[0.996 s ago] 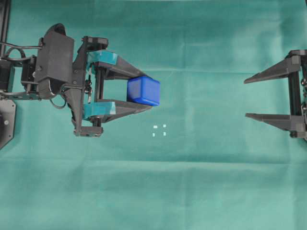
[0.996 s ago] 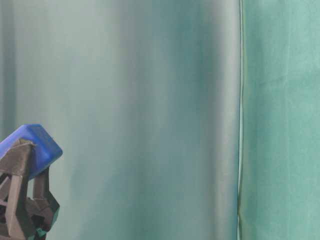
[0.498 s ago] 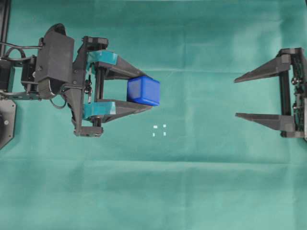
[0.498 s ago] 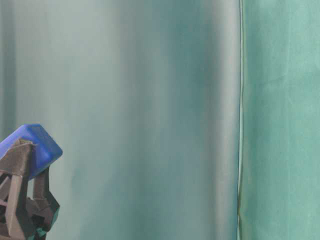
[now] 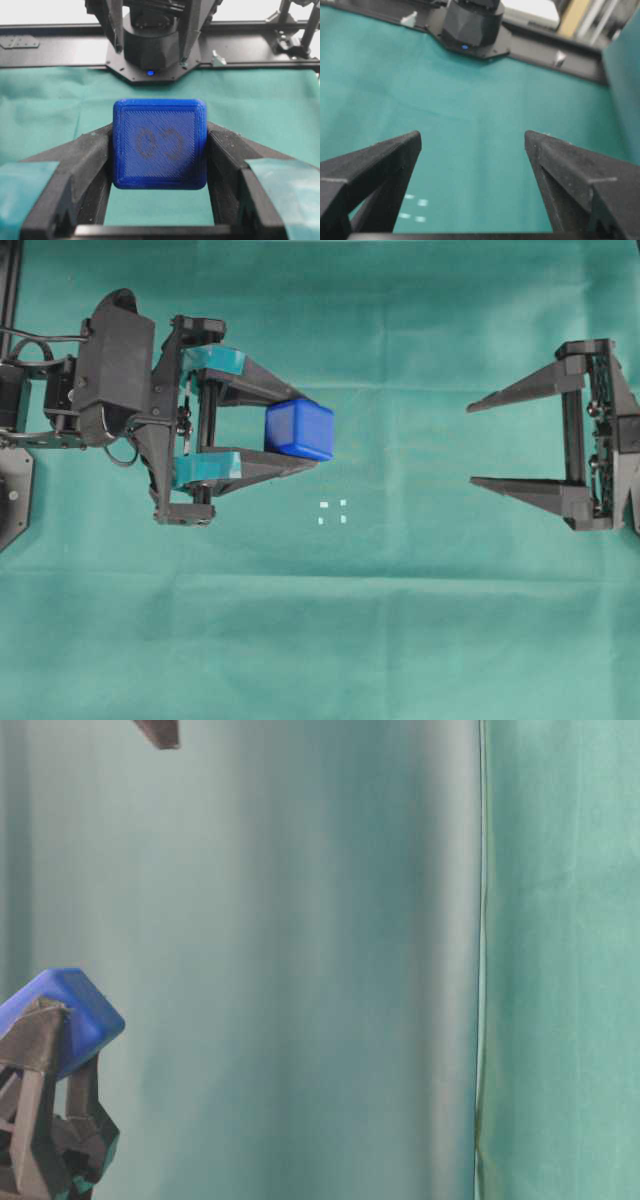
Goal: Handover the blue block to the right arm after grasping it with the left arm, then place it in the designated position.
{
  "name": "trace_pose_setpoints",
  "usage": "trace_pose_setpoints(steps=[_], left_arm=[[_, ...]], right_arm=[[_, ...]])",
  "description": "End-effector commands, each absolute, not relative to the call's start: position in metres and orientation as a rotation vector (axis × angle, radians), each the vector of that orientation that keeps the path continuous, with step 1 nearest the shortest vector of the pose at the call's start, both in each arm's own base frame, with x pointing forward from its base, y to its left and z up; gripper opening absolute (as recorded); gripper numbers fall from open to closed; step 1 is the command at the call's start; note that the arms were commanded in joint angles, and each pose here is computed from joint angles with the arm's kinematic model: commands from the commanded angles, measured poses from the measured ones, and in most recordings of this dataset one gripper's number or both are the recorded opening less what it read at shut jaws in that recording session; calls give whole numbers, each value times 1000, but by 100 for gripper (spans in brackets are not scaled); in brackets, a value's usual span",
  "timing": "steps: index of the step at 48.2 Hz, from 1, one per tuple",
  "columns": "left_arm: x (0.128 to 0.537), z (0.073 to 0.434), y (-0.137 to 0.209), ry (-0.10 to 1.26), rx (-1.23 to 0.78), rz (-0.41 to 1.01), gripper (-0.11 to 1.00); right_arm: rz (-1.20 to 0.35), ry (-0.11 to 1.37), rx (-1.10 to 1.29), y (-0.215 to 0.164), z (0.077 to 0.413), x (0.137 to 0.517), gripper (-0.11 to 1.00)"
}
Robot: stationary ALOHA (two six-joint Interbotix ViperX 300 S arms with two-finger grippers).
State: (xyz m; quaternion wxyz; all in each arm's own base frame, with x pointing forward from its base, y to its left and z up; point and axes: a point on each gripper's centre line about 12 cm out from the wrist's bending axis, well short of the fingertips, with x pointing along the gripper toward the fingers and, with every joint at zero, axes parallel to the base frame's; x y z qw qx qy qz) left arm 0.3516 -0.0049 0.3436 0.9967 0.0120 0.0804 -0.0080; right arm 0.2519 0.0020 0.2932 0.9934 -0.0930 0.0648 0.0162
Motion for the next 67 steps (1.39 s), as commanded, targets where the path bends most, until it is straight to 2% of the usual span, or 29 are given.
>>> trace_pose_setpoints(steps=[1,13,33,67], left_arm=[[349,356,-4,123,21,-12,47],[349,356,-4,126,19,-12,47],[349,355,-4,129,19,-12,47],[349,355,-4,130,18,-12,47]], right_arm=[[55,80,-311,6,309,255,94],[110,47,-707,12,316,254,94],[114,18,-1100,12,329,248,94],[111,-4,-1158,13,335,249,94]])
